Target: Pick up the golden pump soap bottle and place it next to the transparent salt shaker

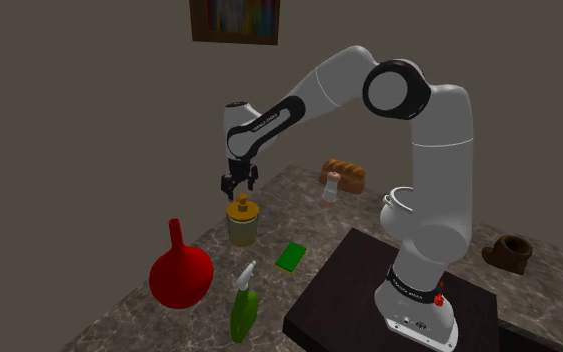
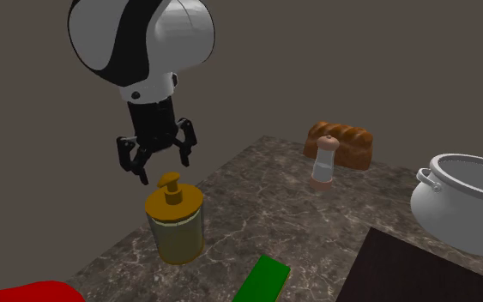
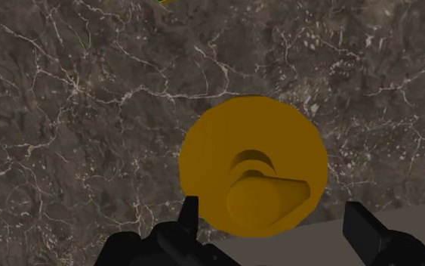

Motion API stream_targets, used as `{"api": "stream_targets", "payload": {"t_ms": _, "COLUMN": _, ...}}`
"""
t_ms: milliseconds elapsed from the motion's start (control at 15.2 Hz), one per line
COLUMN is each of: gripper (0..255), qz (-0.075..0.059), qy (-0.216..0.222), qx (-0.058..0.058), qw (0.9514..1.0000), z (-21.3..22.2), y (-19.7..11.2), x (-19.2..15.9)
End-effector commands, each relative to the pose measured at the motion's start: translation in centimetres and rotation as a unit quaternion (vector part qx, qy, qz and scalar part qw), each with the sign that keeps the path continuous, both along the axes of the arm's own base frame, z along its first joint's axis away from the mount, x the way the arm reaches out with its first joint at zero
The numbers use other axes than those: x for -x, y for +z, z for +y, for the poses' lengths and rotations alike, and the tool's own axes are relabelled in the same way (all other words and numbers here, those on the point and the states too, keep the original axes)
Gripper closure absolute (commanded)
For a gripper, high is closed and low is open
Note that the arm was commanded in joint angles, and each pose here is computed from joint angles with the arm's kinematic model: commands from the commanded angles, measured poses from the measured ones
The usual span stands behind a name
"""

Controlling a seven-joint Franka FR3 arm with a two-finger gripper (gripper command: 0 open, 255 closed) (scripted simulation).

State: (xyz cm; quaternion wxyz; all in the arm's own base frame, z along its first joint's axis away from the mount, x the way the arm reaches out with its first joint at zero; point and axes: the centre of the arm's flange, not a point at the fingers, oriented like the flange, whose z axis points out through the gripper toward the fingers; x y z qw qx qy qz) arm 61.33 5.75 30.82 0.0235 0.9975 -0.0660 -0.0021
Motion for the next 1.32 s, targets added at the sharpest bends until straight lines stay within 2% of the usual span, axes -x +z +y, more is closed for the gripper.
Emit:
{"api": "stream_targets", "payload": {"t_ms": 0, "gripper": 0, "qz": 0.000, "qy": 0.000, "qx": 0.000, "qw": 1.0000, "z": 0.0, "y": -1.0, "x": -0.2}}
{"api": "stream_targets", "payload": {"t_ms": 264, "gripper": 0, "qz": 0.000, "qy": 0.000, "qx": 0.000, "qw": 1.0000, "z": -0.1, "y": -2.9, "x": -0.2}}
{"api": "stream_targets", "payload": {"t_ms": 726, "gripper": 0, "qz": 0.000, "qy": 0.000, "qx": 0.000, "qw": 1.0000, "z": -0.1, "y": -2.9, "x": -0.2}}
{"api": "stream_targets", "payload": {"t_ms": 792, "gripper": 255, "qz": 0.000, "qy": 0.000, "qx": 0.000, "qw": 1.0000, "z": -0.1, "y": -2.9, "x": -0.2}}
{"api": "stream_targets", "payload": {"t_ms": 1254, "gripper": 255, "qz": 0.000, "qy": 0.000, "qx": 0.000, "qw": 1.0000, "z": -0.1, "y": -2.9, "x": -0.2}}
